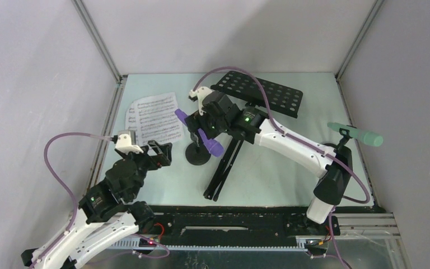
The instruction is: Pack up the instrument practice props
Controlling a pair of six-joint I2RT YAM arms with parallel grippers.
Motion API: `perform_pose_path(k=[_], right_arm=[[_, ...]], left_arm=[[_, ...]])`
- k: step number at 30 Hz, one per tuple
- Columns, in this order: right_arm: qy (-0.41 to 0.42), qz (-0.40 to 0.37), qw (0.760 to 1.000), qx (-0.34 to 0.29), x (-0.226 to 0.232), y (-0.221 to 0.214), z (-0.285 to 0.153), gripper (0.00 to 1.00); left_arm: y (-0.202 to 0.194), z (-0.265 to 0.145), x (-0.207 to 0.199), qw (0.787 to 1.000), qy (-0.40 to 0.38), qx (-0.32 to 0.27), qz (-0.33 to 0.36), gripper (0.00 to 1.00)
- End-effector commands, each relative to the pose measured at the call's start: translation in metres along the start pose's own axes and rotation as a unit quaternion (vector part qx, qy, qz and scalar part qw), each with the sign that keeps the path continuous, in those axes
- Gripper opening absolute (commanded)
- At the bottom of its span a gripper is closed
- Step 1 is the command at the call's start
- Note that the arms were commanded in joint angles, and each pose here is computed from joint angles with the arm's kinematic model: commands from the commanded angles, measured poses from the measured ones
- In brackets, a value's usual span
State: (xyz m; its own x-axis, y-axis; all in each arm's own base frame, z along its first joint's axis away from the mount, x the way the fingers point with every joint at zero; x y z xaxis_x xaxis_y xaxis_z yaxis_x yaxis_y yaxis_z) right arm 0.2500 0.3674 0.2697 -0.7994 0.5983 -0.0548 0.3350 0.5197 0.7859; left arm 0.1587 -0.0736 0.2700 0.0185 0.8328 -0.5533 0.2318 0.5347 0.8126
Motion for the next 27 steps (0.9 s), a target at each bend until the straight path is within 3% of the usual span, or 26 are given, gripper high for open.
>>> perform_pose_path(k=[1, 8, 15, 22, 27], right_arm=[[-0.018, 0.027, 0.997, -0.073, -0.012, 0.052, -0.041, 0.96], [-0.053, 0.066, 0.992, -0.096, -0.024, 0.055, -0.051, 1.0], [0.0, 0.167, 0.98, -0.108, -0.027, 0.056, -0.067, 1.0], [0.056, 0.268, 0.955, -0.119, -0.052, 0.024, -0.075, 1.0], [0.057, 0.238, 0.952, -0.181, -0.062, 0.011, -0.107, 1.0]], left_arm=[[0.01, 0.005, -0.003, 1.0, 0.01, -0.024, 0.003, 1.0], [0.011, 0.006, 0.0, 0.999, 0.024, -0.027, 0.015, 1.0], [0.013, -0.001, 0.005, 0.999, 0.026, -0.025, 0.014, 1.0], [0.023, -0.01, 0.001, 1.0, 0.002, -0.025, 0.016, 1.0], [0.039, -0.018, -0.01, 0.998, -0.03, -0.03, 0.042, 1.0]])
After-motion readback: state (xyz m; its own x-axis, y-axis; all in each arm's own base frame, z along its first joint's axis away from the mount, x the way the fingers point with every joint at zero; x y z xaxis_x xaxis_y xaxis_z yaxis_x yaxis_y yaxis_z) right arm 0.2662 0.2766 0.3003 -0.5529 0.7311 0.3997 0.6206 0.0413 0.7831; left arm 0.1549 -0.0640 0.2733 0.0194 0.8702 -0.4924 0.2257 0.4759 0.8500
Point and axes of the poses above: each gripper's point midway between its finger pads, its own z axis out along the fingers, its own x axis along the line the jaws close on, y = z × x, the point moved 4 cm from there along -z, back along the fingers, and after that the axes turned 13 degrees about -z, right-handed, at the moved point
